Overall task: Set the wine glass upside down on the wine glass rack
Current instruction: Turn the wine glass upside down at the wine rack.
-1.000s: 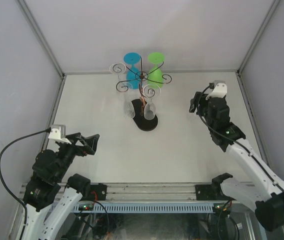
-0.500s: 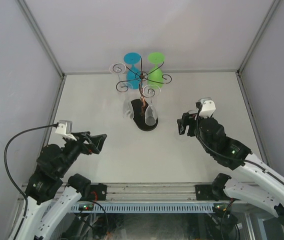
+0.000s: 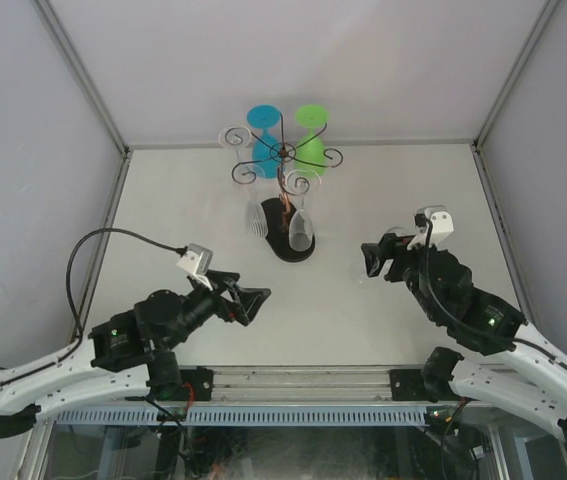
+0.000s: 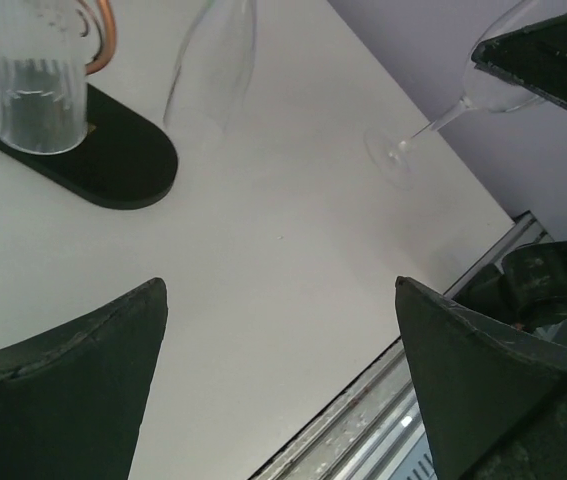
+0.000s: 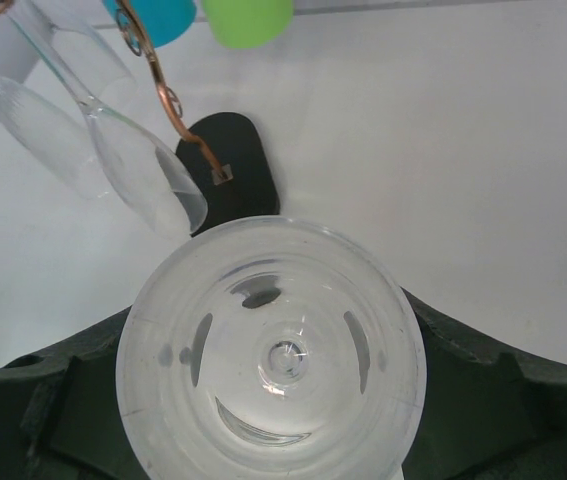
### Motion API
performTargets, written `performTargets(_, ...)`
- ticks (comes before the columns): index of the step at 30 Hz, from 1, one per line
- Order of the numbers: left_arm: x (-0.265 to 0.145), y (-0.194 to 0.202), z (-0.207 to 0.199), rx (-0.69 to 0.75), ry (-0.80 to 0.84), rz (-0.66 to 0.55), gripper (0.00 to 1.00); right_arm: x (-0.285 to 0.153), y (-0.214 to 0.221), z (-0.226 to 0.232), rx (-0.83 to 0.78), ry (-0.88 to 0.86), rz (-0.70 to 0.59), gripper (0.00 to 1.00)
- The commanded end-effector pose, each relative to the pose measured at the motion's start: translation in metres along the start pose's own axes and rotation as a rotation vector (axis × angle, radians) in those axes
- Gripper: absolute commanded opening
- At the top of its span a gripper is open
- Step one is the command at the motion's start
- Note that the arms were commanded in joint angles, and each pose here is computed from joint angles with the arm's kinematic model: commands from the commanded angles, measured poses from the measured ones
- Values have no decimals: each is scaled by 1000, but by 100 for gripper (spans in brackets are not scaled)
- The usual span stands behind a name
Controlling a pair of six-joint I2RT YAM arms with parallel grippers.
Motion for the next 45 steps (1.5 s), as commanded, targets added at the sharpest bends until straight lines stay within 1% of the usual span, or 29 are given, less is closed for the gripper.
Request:
performTargets(1, 19, -16, -32, -116, 89, -101, 98, -15, -24, 15, 121, -69, -68, 34)
performTargets(9, 41, -17, -74, -217, 233, -101, 96, -35, -43, 46, 226, -226, -127, 33)
performTargets(14, 53, -12, -89, -232, 268, -70, 95, -40, -54, 63, 277, -304, -159, 33)
performTargets(19, 62, -5, -96, -260, 274, -39, 91, -46, -64, 77, 317, -372, -189, 31)
performTargets(29, 70, -6, -104, -275, 286, -38, 70, -54, -71, 94, 349, -459, -206, 30)
performTargets(38, 76, -13, -106, -303, 272, -68, 59, -61, -71, 105, 360, -514, -205, 30)
performTargets(45, 79, -19, -106, -304, 255, -89, 44, -64, -71, 108, 367, -536, -198, 29)
Point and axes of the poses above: each gripper's point midway between its finger pads, its own x axis out along the fingers, its own z axis along the line the jaws close on, y = z × x, the point moved 2 cm from there along -x, back along the fingers, and after that the axes turned 2 degrees about -x, right-handed, at the moved point
